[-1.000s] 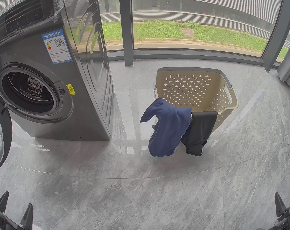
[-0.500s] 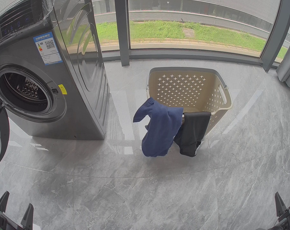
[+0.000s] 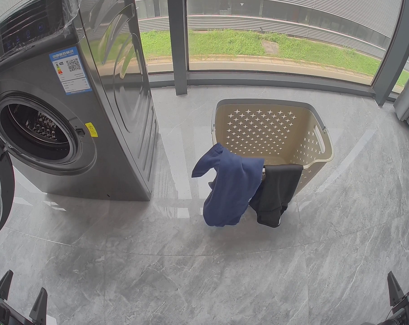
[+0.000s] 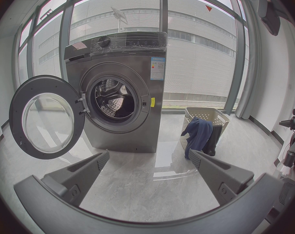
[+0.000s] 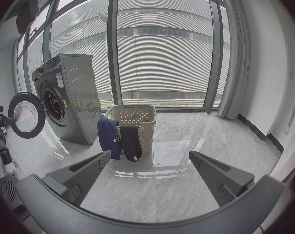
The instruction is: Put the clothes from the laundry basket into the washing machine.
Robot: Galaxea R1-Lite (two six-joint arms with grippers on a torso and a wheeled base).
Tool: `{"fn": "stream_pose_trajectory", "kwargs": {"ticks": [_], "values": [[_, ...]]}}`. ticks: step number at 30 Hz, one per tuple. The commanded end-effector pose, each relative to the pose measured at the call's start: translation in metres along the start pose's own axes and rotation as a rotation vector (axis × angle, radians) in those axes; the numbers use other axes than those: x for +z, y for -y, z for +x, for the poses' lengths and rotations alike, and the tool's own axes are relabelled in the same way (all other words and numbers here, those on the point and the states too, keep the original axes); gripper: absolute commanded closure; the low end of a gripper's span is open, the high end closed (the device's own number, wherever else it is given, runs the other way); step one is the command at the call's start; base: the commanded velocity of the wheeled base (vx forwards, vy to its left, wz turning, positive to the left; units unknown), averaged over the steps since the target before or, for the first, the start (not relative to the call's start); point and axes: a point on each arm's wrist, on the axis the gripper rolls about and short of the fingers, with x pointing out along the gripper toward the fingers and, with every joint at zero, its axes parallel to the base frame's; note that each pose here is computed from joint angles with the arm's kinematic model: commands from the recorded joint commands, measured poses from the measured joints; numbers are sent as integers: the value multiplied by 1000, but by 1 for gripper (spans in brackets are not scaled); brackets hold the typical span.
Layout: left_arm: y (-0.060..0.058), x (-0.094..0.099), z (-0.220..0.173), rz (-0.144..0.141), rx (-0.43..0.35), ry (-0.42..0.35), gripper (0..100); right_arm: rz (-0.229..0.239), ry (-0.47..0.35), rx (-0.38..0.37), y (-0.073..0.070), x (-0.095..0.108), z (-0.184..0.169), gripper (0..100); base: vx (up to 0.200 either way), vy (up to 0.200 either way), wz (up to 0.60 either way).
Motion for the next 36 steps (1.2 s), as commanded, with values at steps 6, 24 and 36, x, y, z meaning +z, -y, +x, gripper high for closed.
{"fn": "stream_pose_trajectory", "kwargs": {"ticks": [6,24,36], "values": [[0,-5,0,-2,0,-3,0,0,-1,1,0,-5,0,0,67,0,0],[0,-5,0,-2,0,-3,0,-2,-3,-1,0,-5,0,0,0,-167,0],[0,-5,0,0,0,-3,0,-3,-3,1,0,-5,0,0,33,0,0]]}}
